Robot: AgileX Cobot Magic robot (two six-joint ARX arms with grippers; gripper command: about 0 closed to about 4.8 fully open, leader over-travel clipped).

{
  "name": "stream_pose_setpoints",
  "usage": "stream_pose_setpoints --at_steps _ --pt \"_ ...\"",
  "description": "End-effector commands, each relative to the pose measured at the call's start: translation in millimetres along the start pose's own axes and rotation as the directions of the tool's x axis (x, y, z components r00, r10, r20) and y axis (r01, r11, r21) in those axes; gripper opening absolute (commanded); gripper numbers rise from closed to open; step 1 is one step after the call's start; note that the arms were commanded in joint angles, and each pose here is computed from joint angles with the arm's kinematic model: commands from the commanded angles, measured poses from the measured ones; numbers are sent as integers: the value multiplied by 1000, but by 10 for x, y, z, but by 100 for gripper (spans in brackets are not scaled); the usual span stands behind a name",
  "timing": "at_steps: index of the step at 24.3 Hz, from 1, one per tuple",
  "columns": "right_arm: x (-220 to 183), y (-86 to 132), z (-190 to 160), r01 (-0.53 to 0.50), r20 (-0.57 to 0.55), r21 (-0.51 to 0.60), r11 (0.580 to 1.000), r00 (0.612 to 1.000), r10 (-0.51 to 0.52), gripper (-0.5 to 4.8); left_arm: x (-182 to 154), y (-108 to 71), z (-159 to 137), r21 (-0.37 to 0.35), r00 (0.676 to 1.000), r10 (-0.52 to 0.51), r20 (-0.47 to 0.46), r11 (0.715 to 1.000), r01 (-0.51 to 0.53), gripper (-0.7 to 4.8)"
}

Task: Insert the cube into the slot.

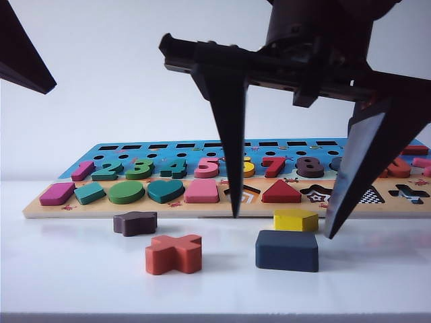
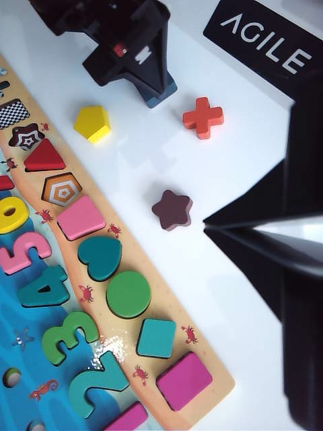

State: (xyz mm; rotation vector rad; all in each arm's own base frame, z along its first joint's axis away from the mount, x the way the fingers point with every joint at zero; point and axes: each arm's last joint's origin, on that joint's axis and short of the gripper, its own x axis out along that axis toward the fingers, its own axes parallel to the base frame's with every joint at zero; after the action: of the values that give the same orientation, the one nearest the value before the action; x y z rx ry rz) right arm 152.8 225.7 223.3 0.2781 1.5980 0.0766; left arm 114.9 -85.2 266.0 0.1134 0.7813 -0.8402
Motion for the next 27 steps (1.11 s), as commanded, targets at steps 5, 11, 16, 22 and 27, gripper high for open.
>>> stream_pose_setpoints --at_steps 5,11,16,22,27 --pt "5 -5 -1 20 10 27 999 1000 -20 304 -10 -1 25 6 1000 3 19 1000 -3 10" --pt "47 6 10 30 5 34 999 1000 -30 299 -10 -1 25 6 1000 3 19 1000 -3 10" --pt "74 11 17 38 0 36 999 999 -38 277 -10 -1 25 6 1000 3 19 1000 -3 10" --pt "107 30 -4 46 -6 28 999 999 -46 250 -10 -1 25 6 1000 3 19 1000 -3 10" --pt "134 35 0 56 -11 28 998 998 -55 226 -10 -1 25 6 1000 3 19 1000 -3 10"
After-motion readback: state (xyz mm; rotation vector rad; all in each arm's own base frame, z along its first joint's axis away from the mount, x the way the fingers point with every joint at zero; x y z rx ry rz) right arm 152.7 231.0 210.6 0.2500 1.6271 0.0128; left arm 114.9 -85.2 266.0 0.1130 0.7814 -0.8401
